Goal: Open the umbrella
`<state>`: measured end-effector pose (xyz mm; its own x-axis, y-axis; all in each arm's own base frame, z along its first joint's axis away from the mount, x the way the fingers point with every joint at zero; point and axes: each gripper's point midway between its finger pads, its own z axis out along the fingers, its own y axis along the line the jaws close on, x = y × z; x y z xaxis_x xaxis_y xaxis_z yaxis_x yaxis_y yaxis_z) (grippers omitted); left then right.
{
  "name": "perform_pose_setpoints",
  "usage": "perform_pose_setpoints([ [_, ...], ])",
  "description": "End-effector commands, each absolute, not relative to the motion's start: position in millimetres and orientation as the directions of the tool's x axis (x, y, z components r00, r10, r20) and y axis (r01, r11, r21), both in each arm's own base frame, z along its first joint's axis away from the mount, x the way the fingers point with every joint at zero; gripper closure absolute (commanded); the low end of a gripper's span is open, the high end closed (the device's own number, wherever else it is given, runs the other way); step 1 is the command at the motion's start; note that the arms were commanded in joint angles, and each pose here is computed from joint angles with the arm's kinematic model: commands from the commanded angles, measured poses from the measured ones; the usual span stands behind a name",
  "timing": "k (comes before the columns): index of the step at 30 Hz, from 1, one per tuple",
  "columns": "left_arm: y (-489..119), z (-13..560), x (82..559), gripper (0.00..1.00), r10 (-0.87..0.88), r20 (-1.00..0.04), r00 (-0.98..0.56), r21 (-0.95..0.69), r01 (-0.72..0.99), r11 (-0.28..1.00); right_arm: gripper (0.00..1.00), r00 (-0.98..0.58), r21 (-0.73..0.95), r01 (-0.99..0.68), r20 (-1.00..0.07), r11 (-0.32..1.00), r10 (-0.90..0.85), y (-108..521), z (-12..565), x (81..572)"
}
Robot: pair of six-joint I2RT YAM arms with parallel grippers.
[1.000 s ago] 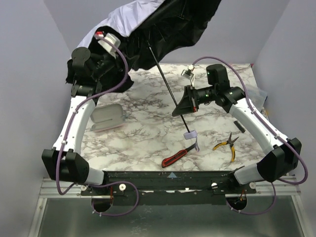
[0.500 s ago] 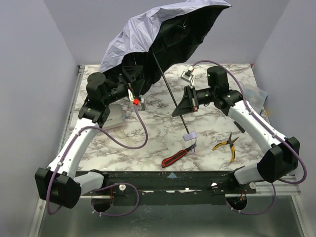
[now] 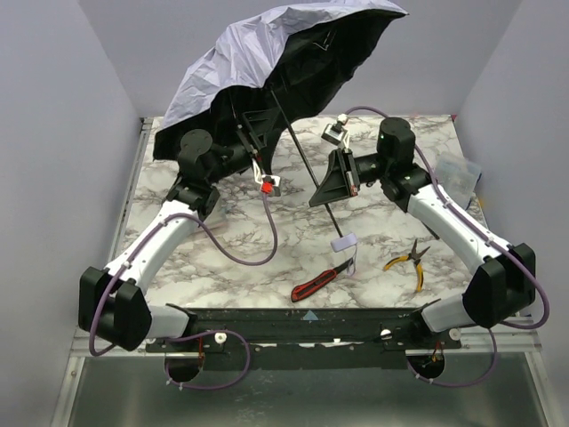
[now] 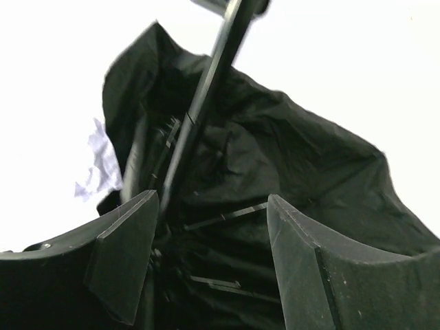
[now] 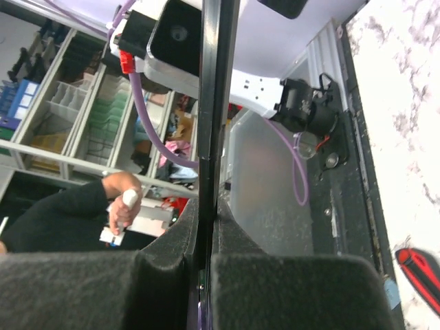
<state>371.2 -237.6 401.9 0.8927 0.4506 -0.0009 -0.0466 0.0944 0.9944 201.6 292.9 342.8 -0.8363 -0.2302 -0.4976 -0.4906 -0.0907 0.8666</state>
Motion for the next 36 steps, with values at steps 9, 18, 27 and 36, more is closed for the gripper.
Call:
perform_pose_setpoints([
  [9,-278.2,453.2,380.7,0.64,0.416,0.129,0.9,0.954,-0.228,0.196,1.0,-0.769,0.812,-0.545,-0.584,-0.209,-0.26,284.1,361.6,186.7],
  [18,-291.0,453.8,355.0,1.0,0.243,-0.177,0.954,0.976,0.138,0.169,0.23,-0.676,0.675,-0.724,-0.735,-0.142,-0.046,264.7,426.0,242.3],
  [27,-301.7,490.5,311.0,1.0,-0.026,-0.714,0.699,0.695,0.713,0.092,0.13,-0.195,0.278,-0.892,-0.948,0.357,0.25,160.8,490.5,354.2],
  [36,-319.6,500.0,337.5,1.0,-0.054,-0.977,0.208,0.21,0.977,-0.041,0.06,0.038,0.022,-0.908,-0.99,0.418,0.136,163.1,499.3,353.2],
])
